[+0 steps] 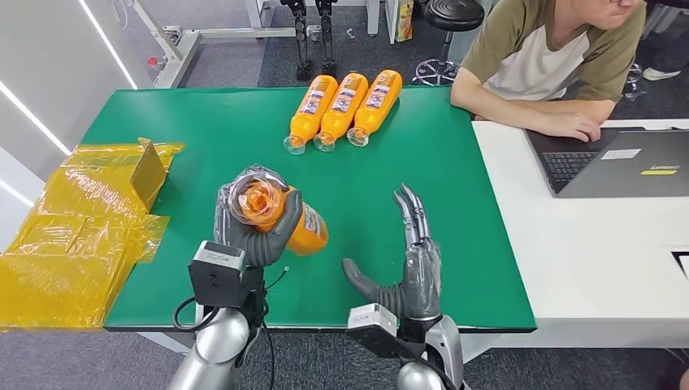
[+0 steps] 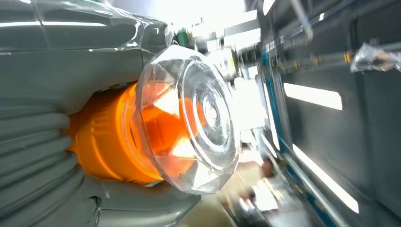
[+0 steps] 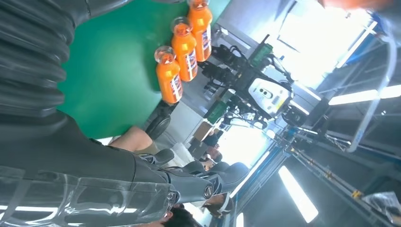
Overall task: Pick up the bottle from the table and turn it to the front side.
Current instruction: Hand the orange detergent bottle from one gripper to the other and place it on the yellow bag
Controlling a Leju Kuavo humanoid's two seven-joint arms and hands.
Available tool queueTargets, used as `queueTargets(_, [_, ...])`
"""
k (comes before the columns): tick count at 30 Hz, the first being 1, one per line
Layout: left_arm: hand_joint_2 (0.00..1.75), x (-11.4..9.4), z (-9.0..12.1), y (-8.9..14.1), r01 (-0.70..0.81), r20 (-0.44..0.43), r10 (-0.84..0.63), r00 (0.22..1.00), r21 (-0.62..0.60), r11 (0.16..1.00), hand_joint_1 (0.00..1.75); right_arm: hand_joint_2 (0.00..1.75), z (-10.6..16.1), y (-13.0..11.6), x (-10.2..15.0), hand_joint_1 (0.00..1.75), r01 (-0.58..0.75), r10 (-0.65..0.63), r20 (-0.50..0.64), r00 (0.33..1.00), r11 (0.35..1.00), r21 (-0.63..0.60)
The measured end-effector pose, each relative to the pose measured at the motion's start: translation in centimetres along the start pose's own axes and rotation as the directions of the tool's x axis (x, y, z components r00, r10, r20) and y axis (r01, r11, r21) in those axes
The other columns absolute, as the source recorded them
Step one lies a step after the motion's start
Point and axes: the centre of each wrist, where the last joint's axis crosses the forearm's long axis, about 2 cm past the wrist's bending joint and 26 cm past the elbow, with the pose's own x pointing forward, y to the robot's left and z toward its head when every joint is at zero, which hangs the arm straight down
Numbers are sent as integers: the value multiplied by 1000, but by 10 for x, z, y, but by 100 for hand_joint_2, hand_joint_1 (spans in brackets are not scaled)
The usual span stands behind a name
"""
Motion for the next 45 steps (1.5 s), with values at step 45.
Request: queueTargets(45, [175, -207, 120, 278, 636, 60, -994, 90, -771, 11, 170, 175, -3, 0, 21, 0, 280, -280, 10, 960, 960, -14])
